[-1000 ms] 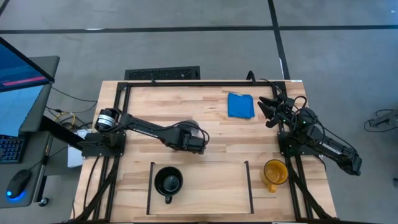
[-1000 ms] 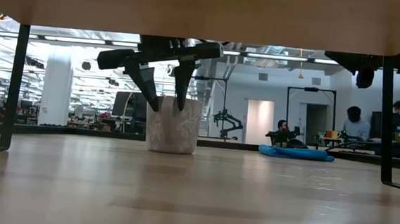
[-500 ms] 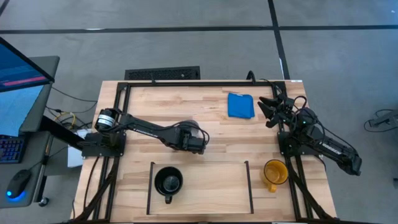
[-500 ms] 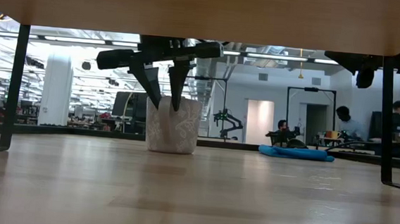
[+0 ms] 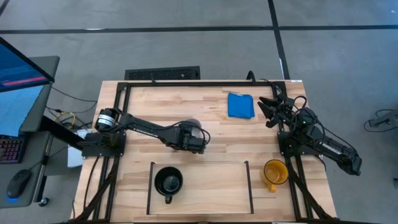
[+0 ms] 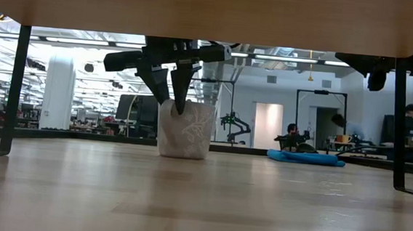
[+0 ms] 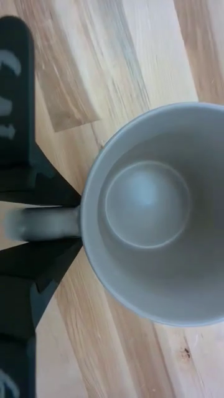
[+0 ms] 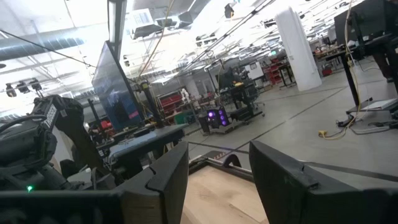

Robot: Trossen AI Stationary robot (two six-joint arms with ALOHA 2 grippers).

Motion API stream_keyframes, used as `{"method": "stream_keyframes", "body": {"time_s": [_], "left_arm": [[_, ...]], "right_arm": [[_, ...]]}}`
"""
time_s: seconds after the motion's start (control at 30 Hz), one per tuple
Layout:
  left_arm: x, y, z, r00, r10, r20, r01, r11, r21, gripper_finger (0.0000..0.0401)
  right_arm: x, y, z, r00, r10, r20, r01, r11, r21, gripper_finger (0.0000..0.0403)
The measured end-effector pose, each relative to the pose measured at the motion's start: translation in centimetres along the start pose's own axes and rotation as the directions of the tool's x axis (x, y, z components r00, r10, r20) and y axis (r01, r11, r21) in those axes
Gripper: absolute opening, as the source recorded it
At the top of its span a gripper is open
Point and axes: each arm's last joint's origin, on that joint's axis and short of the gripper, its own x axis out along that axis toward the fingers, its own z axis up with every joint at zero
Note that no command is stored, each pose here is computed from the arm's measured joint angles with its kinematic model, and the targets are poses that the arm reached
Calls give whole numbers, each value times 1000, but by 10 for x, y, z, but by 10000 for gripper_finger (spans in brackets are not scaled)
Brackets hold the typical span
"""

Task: Stack small to large cups/mugs on shelf
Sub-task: Put the white mug on the shelf

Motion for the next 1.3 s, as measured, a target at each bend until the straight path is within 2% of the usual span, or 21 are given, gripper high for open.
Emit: {"method": "stream_keyframes", "body": {"time_s": [0.37, 0.6, 0.83, 1.1, 1.3], "left_arm": [[0, 0, 0, 1000, 0, -1, 0, 1000, 2, 73], [0, 0, 0, 1000, -1, -2, 1, 1000, 3, 50], [0, 0, 0, 1000, 0, -3, 0, 1000, 4, 64], [0, 0, 0, 1000, 0, -3, 0, 1000, 4, 49], [0, 0, 0, 1000, 0, -4, 0, 1000, 5, 66]], "right_arm": [[0, 0, 0, 1000, 0, 0, 0, 1000, 0, 192], [0, 0, 0, 1000, 0, 0, 0, 1000, 0, 191], [0, 0, 0, 1000, 0, 0, 0, 1000, 0, 193], [0, 0, 0, 1000, 0, 0, 0, 1000, 0, 192], [0, 0, 0, 1000, 0, 0, 0, 1000, 0, 193]]}}
